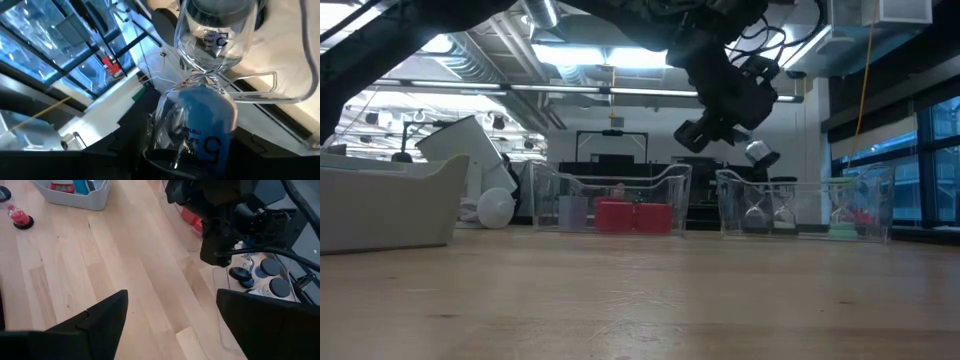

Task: Pick & Place Office items
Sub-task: Put the blue hourglass into the right transparent bin

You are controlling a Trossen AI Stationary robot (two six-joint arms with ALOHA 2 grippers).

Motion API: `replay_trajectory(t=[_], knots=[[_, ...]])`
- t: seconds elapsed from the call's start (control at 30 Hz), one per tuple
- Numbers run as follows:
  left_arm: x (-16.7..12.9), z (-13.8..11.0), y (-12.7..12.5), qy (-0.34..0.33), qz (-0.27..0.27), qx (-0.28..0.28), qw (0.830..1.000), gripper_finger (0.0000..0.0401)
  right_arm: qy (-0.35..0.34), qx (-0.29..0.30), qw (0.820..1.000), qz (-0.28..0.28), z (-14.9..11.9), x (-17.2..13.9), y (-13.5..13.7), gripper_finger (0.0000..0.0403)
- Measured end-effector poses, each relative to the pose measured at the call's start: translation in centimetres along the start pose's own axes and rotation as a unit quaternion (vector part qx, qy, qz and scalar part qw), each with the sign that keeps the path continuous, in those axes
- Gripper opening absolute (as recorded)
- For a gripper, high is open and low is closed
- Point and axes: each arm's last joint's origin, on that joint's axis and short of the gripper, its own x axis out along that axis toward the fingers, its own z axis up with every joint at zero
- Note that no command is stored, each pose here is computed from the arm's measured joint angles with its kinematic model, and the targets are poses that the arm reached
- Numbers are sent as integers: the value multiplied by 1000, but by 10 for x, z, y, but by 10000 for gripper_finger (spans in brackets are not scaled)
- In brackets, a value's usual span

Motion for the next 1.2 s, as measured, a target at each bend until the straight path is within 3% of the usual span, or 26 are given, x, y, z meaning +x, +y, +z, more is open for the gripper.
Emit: replay_trajectory(t=[0.3,0.63,0.77,0.93,1.2], knots=[[24,-3,-12,-9,-9,105,994,193,9,3,1000,5,-1,0,0,297],[38,-12,-12,-19,15,141,990,195,10,-1,1000,6,-1,0,0,297],[38,-7,-13,-48,27,210,976,198,10,-7,1000,6,-1,0,0,297],[40,-5,-13,-37,39,259,964,192,10,-9,1000,6,-1,0,0,297],[42,-2,-14,-44,46,280,958,196,8,-14,1000,5,0,0,0,297]])
